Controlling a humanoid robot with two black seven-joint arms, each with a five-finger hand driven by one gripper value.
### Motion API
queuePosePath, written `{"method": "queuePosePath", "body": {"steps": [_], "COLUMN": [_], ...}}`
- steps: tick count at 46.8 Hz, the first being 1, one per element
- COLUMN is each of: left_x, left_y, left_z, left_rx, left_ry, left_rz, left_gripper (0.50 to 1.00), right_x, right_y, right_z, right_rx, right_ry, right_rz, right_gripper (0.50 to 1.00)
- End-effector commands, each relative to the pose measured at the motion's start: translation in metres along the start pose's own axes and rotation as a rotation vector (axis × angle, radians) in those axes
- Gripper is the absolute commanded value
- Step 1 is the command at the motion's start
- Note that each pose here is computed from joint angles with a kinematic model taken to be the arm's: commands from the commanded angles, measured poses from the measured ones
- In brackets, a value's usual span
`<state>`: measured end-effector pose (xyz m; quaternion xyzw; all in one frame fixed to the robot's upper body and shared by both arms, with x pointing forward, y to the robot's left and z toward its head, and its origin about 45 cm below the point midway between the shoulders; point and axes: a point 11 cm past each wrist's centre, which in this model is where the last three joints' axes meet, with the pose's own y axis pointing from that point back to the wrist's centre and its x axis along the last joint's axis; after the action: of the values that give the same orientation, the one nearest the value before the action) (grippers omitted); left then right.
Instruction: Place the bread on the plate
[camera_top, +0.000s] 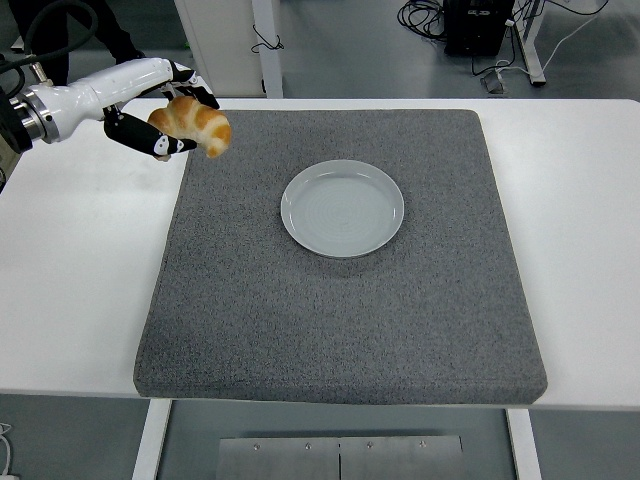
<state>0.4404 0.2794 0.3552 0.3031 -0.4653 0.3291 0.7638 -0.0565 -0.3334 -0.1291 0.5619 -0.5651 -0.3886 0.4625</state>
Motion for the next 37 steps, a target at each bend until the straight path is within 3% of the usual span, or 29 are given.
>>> {"method": "queuePosePath", "body": {"steps": [1, 37], "left_x": [-0.002, -0.005], "left_y": [-0.011, -0.093], "left_z": [0.006, 0.071], "left_rx": [-0.016, -0.140], "left_ry": [-0.002, -0.056], "left_rz": [-0.006, -0.050], "left_gripper": [0.500, 0.500], "right_x": [0.000, 0.000], "right_y": [0.000, 0.000], "right_z": [0.000, 0.000], "right_rx": [-0.002, -0.002], "right_ry": [0.000, 0.000], "right_rz": [0.000, 0.000], "right_gripper": [1.000, 1.000]}}
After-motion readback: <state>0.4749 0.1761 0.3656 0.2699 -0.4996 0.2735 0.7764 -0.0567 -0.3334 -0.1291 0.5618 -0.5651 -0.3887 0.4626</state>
